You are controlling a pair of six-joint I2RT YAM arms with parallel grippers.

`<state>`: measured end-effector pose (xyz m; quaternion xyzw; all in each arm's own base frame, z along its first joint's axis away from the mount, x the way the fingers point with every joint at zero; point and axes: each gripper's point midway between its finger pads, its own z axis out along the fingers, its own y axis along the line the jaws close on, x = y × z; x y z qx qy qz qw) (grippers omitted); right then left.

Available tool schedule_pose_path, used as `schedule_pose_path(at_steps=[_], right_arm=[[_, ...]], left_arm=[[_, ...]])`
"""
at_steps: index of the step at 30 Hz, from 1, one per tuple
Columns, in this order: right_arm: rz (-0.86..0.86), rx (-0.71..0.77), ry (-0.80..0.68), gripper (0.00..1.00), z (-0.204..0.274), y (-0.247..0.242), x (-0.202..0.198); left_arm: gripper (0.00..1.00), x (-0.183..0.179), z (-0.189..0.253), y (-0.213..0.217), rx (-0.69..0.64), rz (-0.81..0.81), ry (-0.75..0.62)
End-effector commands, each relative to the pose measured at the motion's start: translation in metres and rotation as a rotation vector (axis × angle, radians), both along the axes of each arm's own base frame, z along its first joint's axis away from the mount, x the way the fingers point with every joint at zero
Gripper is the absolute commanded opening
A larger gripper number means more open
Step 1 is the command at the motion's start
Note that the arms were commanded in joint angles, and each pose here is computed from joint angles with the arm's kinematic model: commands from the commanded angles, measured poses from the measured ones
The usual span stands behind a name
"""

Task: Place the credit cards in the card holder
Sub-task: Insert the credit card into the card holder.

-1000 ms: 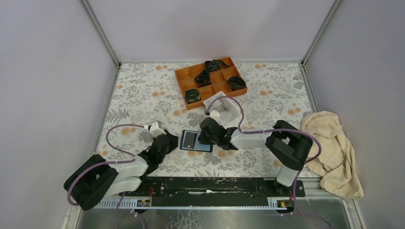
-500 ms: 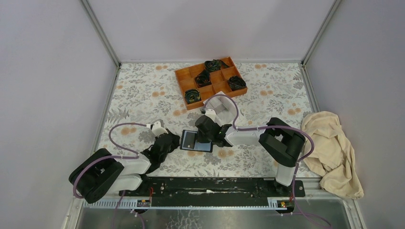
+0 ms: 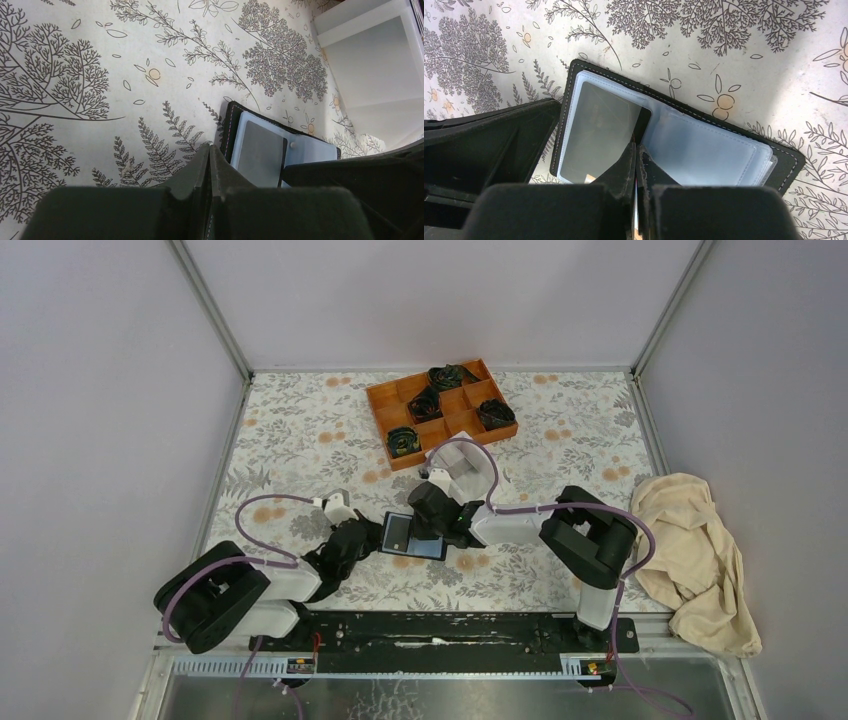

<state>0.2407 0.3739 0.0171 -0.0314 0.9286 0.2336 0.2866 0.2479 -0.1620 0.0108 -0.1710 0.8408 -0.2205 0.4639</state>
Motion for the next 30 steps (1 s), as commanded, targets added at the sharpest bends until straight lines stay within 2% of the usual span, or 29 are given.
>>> schedule_pose_path(at_steps=[1, 11, 17, 20, 27, 30], right_arm=[[0.028, 0.052, -0.033, 0.0, 0.011, 0.018, 0.004], [0.037, 0.029, -0.048, 0.0, 0.015, 0.015, 0.005], [0.041, -0.017, -0.114, 0.02, 0.035, 0.007, 0.008], [0.054, -0.048, -0.166, 0.11, 0.049, 0.004, 0.009], [0.115, -0.095, -0.36, 0.55, 0.112, -0.007, 0.022], [0.128, -0.152, -0.469, 0.66, 0.139, -0.019, 0.033]], left_arm=[[0.1, -0.007, -0.009, -0.002, 0.039, -0.036, 0.029], [0.12, -0.005, -0.006, 0.001, 0.054, -0.015, 0.031], [0.25, 0.0, 0.003, 0.014, 0.064, 0.071, 0.018], [0.33, 0.003, 0.01, 0.022, 0.077, 0.116, 0.005], [0.5, 0.009, 0.042, 0.028, 0.06, 0.145, -0.074], [0.56, 0.014, 0.061, 0.024, 0.051, 0.135, -0.114]])
